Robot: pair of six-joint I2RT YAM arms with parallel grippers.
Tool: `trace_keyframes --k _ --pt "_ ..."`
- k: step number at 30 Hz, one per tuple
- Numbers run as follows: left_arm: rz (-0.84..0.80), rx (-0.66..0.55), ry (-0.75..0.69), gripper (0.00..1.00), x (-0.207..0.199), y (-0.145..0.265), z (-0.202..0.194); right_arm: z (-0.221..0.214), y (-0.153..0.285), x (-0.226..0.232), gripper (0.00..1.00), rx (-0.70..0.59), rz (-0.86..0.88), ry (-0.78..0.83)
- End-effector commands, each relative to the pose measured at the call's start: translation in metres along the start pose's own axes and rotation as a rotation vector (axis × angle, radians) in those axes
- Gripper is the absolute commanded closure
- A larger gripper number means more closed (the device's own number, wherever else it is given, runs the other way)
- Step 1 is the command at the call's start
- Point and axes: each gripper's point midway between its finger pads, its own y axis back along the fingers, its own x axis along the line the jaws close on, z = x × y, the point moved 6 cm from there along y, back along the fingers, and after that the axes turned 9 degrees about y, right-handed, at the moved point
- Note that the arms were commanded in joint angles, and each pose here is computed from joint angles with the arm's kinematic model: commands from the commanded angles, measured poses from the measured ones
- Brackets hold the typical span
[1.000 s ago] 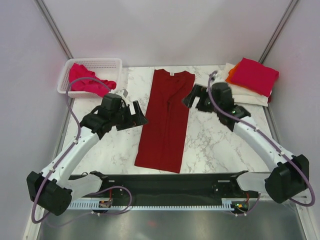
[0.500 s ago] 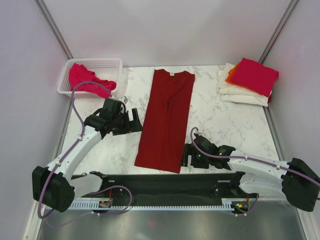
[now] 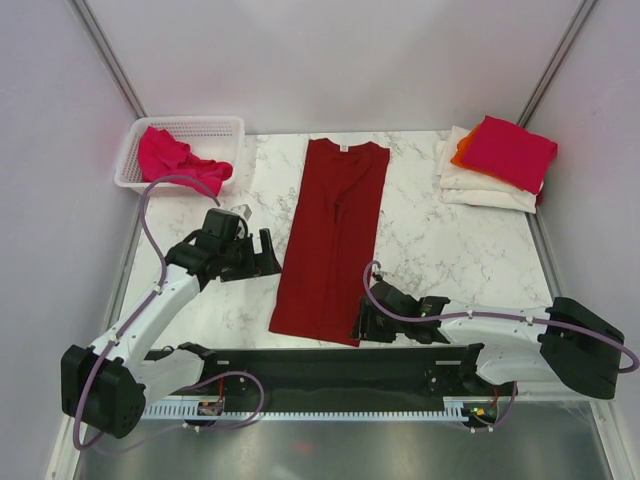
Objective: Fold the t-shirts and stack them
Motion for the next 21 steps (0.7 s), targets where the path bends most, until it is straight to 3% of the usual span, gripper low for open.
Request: trace_keyframes --k 1,3,4,6,15,21 --pt "-0.023 -0.046 -0.034 0.00 -0.001 0.002 0.007 -0.004 -0.010 -0.010 0.57 -0.015 -0.039 -0.015" --pt "-0.031 -0.035 -0.025 0.00 -0.002 0.002 0.005 -0.005 -0.013 -0.016 0.69 -0.031 -0.054 -0.013" --pt "-0.037 -0.032 -0.020 0.00 -0.003 0.001 0.004 -0.006 -0.014 -0.018 0.84 -0.038 -0.061 -0.010" --pt "-0.048 -0.017 -0.001 0.00 -0.003 0.001 0.001 -0.010 -0.014 -0.027 0.98 -0.042 -0.091 -0.009" --pt "-0.104 0.016 -0.046 0.01 -0.004 0.006 -0.031 -0.009 0.023 -0.066 1.00 -0.143 -0.266 -0.022" --pt "-0.115 0.208 -0.209 0.01 -0.006 -0.009 -0.091 -0.018 0.026 -0.083 1.00 -0.127 -0.329 -0.025"
